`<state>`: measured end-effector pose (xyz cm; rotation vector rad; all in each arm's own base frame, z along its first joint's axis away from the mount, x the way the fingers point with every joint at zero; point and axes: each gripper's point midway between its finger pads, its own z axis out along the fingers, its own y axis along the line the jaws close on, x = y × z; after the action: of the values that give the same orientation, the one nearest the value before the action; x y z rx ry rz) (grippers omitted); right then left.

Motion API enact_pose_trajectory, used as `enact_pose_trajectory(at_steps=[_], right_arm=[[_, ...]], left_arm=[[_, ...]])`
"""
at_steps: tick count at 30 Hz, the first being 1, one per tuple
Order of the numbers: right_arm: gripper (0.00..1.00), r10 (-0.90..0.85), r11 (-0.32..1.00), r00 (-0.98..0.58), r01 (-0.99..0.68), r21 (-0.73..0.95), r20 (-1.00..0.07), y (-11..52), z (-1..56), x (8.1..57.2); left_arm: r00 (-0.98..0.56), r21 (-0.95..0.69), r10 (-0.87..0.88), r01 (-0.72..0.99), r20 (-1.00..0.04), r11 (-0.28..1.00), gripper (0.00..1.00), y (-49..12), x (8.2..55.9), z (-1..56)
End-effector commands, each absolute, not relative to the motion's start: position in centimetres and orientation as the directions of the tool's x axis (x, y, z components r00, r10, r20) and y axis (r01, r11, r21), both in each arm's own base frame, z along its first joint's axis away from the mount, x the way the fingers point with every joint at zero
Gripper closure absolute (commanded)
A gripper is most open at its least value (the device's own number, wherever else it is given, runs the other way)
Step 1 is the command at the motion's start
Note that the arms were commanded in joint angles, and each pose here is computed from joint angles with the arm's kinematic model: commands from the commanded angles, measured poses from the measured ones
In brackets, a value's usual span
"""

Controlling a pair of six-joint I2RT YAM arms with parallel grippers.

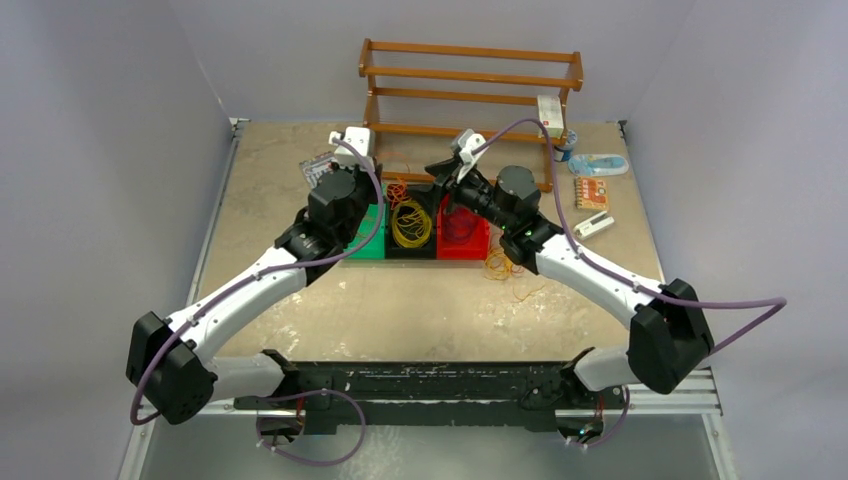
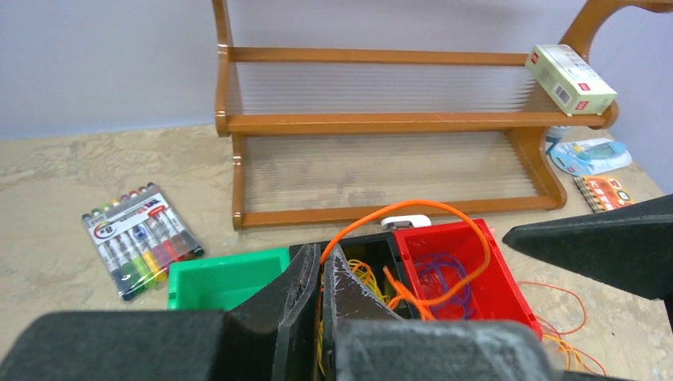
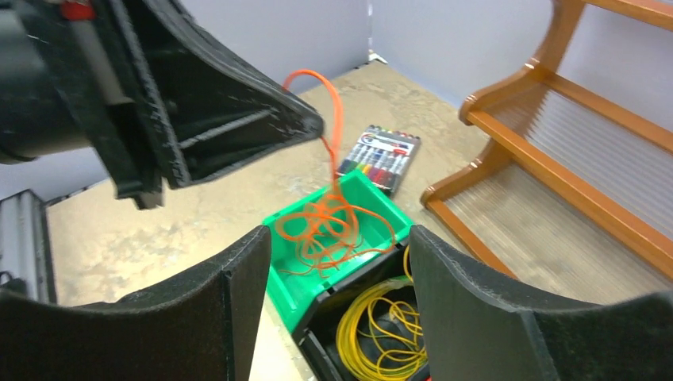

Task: Untangle the cables

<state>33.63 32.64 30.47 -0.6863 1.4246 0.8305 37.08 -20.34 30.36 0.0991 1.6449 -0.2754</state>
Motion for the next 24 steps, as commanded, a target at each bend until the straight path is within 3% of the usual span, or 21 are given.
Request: enact_pose_trajectory(at_steps=[1,16,24], right_arm=[[0.31,0.189,0.654,0.101,-0.755,0.048,-0.977,30.6,35.0,34.6],[0.27,0.3,0.54,0.092,-0.837,0.09,-0.949,33.8,37.4,35.0],[0.3,0.33,0.582,0.068,-0.8,0.146,-0.942,34.9,36.1,38.3]], left_arm=[[-0.005,-0.174,-0.176,0.172,-0.984,0.97,1.0,-18.7,36.8,34.7],[-0.007,-0.166,-0.169,0.226,-0.986,0.96,1.0,-19.6,36.5,35.2],[0.001,-0.189,-0.199,0.308,-0.98,0.933,1.0,-20.8,35.9,36.6]])
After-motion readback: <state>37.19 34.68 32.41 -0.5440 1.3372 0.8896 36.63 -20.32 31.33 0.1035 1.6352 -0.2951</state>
